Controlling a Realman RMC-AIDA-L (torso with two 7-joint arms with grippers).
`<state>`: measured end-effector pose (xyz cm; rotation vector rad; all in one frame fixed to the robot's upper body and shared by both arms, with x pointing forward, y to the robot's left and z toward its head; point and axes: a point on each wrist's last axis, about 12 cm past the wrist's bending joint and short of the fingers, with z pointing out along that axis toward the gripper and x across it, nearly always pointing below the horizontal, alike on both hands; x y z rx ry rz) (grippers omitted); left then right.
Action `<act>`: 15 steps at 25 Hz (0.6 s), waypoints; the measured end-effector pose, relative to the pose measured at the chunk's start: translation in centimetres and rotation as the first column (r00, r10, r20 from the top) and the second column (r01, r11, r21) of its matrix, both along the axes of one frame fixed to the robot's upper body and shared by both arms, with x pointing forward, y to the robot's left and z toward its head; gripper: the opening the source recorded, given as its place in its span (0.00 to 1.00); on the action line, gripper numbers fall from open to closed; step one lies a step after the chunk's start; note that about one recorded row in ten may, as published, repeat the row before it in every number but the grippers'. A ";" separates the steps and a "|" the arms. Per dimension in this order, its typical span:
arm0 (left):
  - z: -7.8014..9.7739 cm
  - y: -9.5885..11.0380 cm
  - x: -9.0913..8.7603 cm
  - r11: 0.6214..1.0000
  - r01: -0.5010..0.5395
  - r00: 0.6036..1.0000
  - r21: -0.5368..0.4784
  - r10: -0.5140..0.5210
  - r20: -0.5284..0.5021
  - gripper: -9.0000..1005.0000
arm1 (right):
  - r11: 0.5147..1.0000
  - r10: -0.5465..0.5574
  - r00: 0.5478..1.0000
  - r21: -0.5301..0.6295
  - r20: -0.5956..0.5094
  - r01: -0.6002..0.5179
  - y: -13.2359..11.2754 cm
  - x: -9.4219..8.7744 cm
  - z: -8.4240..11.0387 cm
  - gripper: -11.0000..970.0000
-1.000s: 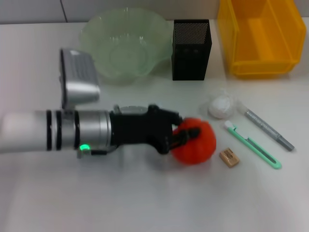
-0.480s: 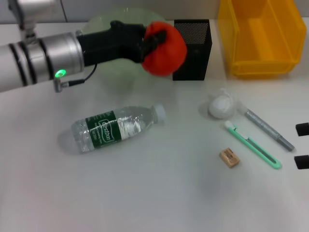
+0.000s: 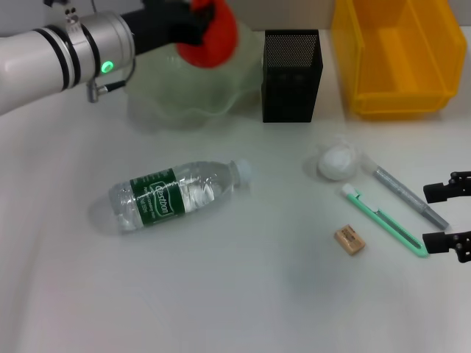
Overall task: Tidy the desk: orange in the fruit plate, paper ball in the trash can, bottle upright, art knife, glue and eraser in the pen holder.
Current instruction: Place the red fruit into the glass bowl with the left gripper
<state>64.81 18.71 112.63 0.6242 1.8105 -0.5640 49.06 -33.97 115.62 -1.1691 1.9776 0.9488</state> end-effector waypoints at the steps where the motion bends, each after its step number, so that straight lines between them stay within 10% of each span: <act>1: 0.0 0.3 0.3 0.999 -0.032 0.999 0.007 0.032 0.003 0.10 | 1.000 -0.002 1.000 0.000 0.005 0.002 0.0 0.1 0.0 0.86; 15: -0.1 1.2 1.2 0.989 -0.140 0.990 0.048 0.139 0.012 0.14 | 1.000 -0.011 1.000 0.000 0.021 0.011 0.3 0.3 -0.3 0.86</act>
